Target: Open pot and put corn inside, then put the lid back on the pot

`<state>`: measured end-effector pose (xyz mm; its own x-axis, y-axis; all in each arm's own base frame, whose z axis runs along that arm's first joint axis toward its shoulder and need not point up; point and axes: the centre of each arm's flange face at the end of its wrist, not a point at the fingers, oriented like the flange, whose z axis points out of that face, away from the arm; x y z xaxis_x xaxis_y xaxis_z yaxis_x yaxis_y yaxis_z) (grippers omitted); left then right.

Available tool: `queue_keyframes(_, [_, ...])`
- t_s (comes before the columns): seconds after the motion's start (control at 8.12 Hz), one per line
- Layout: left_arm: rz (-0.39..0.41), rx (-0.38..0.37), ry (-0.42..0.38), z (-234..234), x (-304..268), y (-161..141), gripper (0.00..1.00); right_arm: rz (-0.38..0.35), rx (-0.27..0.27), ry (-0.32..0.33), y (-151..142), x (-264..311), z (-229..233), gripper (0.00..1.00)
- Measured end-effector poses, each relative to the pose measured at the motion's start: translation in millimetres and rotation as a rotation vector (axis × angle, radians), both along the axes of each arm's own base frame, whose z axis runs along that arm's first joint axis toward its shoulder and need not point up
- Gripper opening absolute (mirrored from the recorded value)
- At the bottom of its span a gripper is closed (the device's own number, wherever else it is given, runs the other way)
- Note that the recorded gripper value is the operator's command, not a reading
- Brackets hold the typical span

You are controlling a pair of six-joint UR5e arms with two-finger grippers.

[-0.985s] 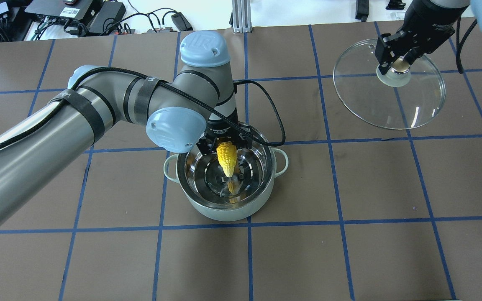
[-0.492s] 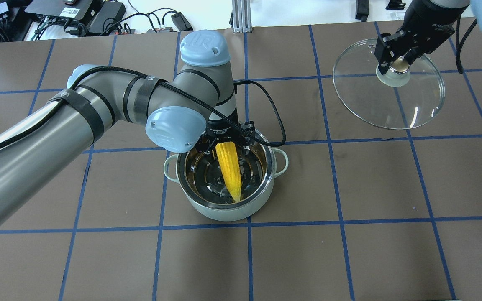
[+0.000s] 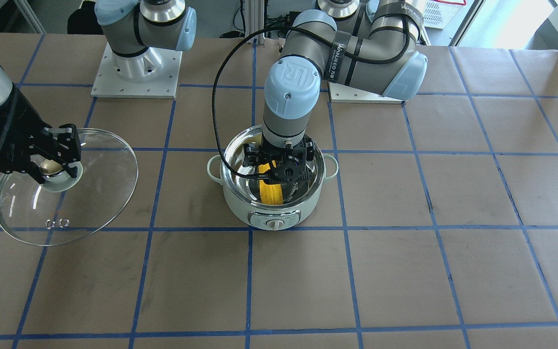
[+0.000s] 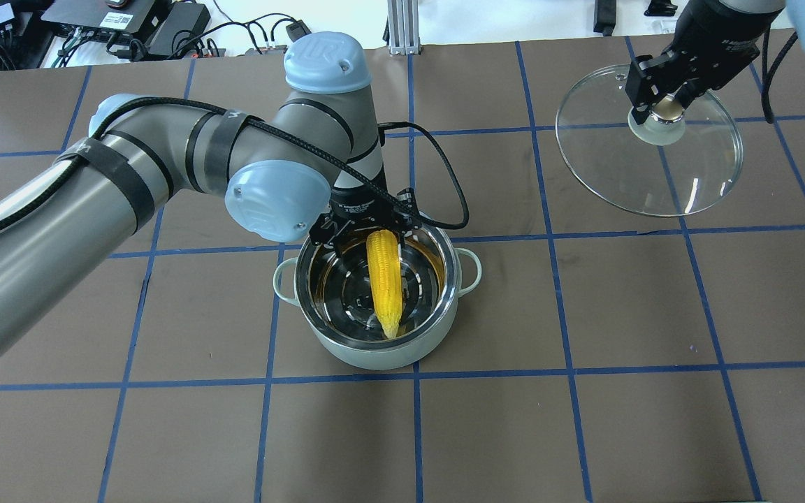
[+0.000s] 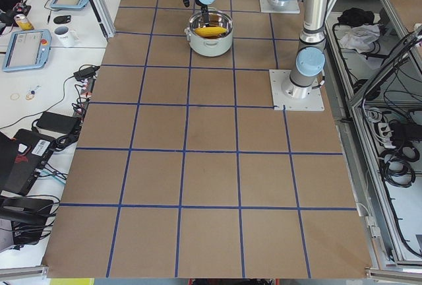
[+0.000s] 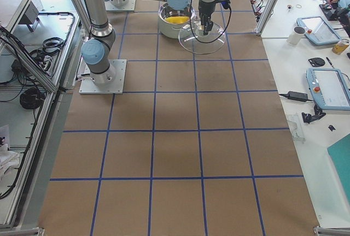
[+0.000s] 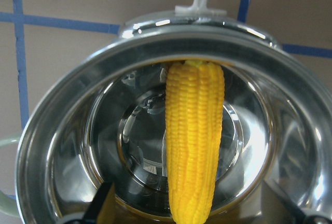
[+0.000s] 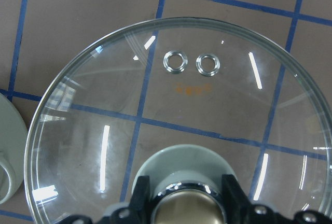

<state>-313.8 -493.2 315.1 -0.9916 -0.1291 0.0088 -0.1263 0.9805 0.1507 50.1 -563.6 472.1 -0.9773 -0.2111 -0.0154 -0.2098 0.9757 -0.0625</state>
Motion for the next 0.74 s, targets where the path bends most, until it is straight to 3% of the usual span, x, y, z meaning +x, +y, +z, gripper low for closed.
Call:
queue_keyframes(0.25, [0.062, -0.035, 0.017, 18, 43, -34, 1.00, -0.002, 0.003, 0.000, 0, 0, -1, 0.00])
queue_keyframes(0.37, [0.051, -0.058, 0.024, 29, 71, -50, 1.00, -0.002, -0.001, 0.002, 1, 0, 1, 0.00])
queue_keyframes(0.49, [-0.006, -0.088, 0.018, 43, 93, -57, 1.00, -0.004, -0.010, 0.010, 4, -1, 9, 0.00])
queue_keyframes(0.74, [-0.118, -0.142, -0.095, 67, 136, -66, 1.00, -0.008, -0.010, 0.015, 16, 0, 22, 0.00])
